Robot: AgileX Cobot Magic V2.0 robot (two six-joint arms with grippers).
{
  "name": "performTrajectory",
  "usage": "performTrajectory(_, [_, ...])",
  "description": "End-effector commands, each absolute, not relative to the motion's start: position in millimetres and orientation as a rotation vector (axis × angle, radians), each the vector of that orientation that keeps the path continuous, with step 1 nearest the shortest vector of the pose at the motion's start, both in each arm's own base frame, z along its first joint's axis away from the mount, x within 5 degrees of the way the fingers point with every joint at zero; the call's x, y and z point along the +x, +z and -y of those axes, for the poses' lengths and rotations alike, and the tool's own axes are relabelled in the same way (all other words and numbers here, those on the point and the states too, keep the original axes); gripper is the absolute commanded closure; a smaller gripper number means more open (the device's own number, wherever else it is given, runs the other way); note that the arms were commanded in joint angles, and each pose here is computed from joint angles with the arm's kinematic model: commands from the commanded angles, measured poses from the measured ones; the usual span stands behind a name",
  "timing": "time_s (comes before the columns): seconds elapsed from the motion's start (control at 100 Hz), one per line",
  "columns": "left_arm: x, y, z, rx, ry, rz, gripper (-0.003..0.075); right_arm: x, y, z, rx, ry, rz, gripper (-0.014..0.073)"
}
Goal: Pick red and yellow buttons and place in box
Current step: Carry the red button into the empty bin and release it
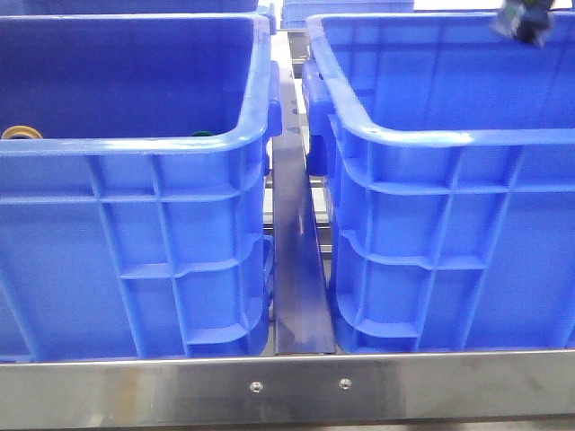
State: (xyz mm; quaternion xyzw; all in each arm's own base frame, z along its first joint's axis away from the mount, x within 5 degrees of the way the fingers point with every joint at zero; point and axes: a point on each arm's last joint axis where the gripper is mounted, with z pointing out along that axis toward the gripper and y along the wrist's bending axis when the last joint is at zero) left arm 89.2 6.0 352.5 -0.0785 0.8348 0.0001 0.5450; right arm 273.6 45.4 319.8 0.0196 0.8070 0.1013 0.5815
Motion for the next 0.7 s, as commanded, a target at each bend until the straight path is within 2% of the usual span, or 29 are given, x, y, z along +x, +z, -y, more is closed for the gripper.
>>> performTrajectory(0.0, [91, 365, -6, -0.169, -0.008, -1.903, 0.0739, 284, 325, -41, 0.041, 0.161, -1.870, 0.0387])
performTrajectory(0.46, [91, 365, -6, -0.169, -0.008, -1.903, 0.0739, 371, 279, -52, 0.031, 0.092, -2.000, 0.0387])
performTrajectory(0.69, [91, 365, -6, -0.169, -0.008, -1.903, 0.0739, 395, 258, -56, 0.027, 0.086, -2.043, 0.0387])
